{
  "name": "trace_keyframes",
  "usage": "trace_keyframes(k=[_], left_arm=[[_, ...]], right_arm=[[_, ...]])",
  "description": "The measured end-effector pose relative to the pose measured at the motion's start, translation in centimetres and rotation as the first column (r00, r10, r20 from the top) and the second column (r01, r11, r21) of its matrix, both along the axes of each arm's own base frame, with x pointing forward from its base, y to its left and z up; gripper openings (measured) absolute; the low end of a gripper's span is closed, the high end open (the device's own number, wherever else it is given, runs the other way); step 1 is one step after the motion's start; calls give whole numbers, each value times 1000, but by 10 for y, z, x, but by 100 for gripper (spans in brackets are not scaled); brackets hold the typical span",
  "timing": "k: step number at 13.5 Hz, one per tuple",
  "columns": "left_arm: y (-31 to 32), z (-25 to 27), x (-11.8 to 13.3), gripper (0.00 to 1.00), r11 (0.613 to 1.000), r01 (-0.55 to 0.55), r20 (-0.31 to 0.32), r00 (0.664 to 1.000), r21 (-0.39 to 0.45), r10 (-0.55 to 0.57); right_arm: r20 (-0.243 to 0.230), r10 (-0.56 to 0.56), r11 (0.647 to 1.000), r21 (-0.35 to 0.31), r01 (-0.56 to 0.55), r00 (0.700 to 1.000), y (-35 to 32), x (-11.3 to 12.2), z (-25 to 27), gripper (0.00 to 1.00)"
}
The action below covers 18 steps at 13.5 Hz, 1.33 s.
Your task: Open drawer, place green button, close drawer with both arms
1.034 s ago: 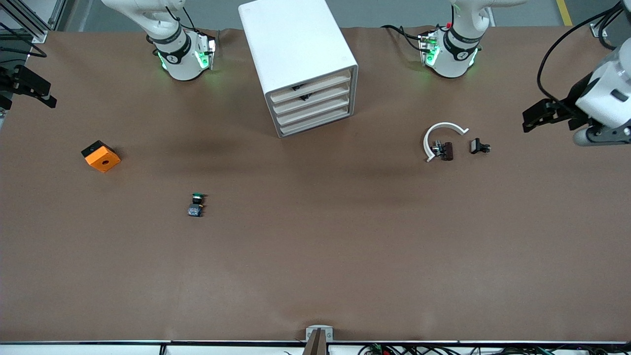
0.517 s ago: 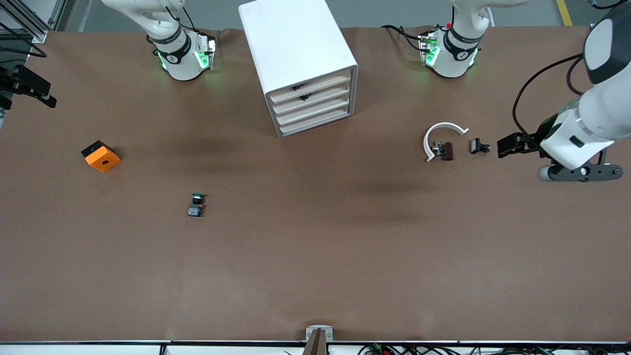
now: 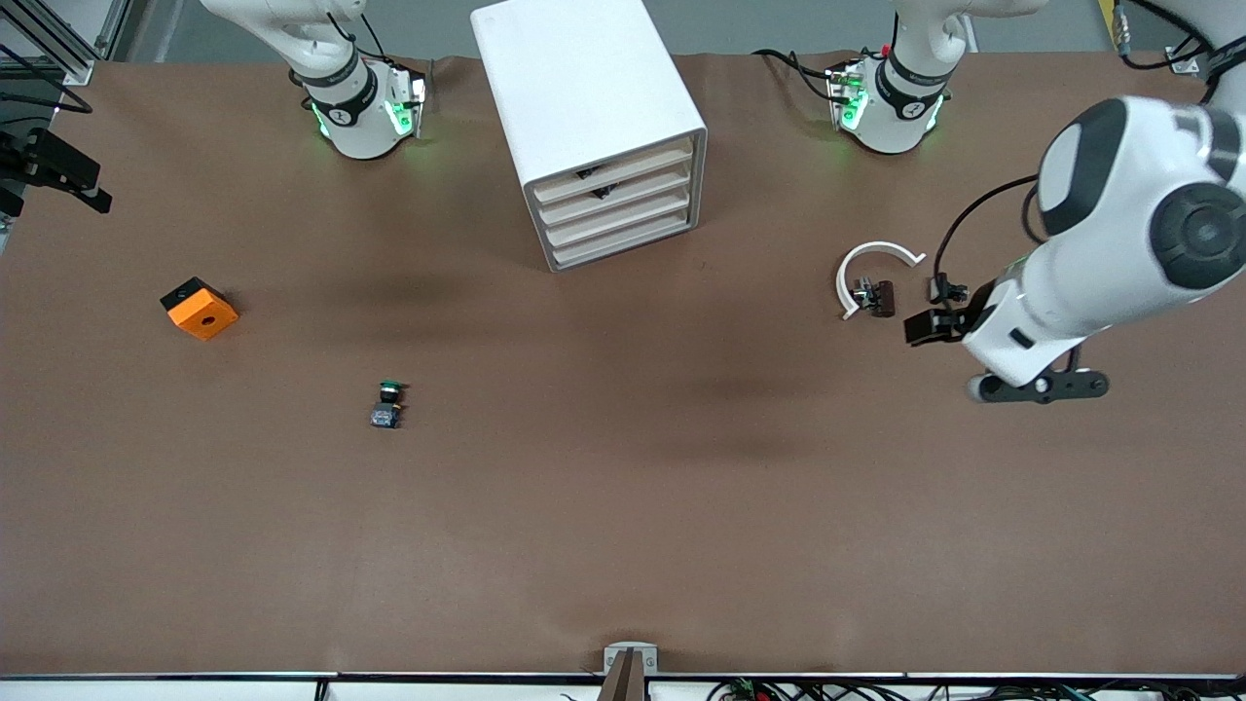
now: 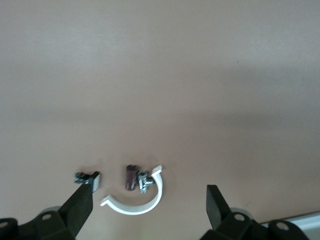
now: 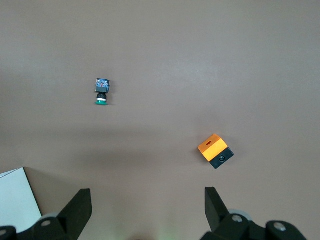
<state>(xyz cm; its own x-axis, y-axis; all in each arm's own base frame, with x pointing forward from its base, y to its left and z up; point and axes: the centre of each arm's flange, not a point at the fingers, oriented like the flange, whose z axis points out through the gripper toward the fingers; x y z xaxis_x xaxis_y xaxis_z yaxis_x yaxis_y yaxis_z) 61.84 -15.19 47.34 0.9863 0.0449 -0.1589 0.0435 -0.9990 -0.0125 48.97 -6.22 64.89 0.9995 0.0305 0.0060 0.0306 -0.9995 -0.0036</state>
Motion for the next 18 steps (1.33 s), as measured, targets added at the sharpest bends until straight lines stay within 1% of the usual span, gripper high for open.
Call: trace_keyframes(k=[1,3,4,6,9,11,12,13,15,16,17,18], left_arm=[[-11,-12,3,100,1000,-10,-3,1000,-3,10],[-29,-37,6,100,999,-40,-30,999,-23,39],[-36,-49,6,100,998,-58,-45,997,-22,57],[-57,-70,7,100,994,-108,-54,993,-12,107],[-97,-107,0,100,979,-204,-77,976,29,205],[-118,-132,-7,100,958,-282,-110,952,59,287],[-125,-144,-10,100,941,-331,-127,933,74,338],[-131,-152,-12,100,918,-388,-144,907,86,397],[-142,-162,-17,100,857,-500,-160,843,123,514],[-146,-167,-19,100,822,-550,-158,807,148,568],[-150,-172,-22,100,778,-604,-160,762,174,627],[-156,-179,-24,100,717,-667,-174,696,202,697]], right_arm=[[0,-1,1000,0,1,1000,0,0,0,100],[0,0,1000,0,0,1000,0,0,0,100],[0,-1,1000,0,1,1000,0,0,0,100],[-5,-1,1000,1,1,1000,0,-1,0,100],[-14,-1,1000,2,1,1000,0,-2,-1,100],[-7,-1,1000,1,1,1000,0,-2,2,100],[-14,-1,1000,2,1,1000,0,-1,1,100],[-26,0,1000,2,0,1000,0,2,-5,100],[-59,1,1000,4,-1,998,0,13,-22,100],[-84,7,1000,5,-7,996,2,22,-36,100],[-107,18,1000,6,-17,994,6,33,-51,100],[-120,29,1000,6,-29,992,11,45,-63,100]])
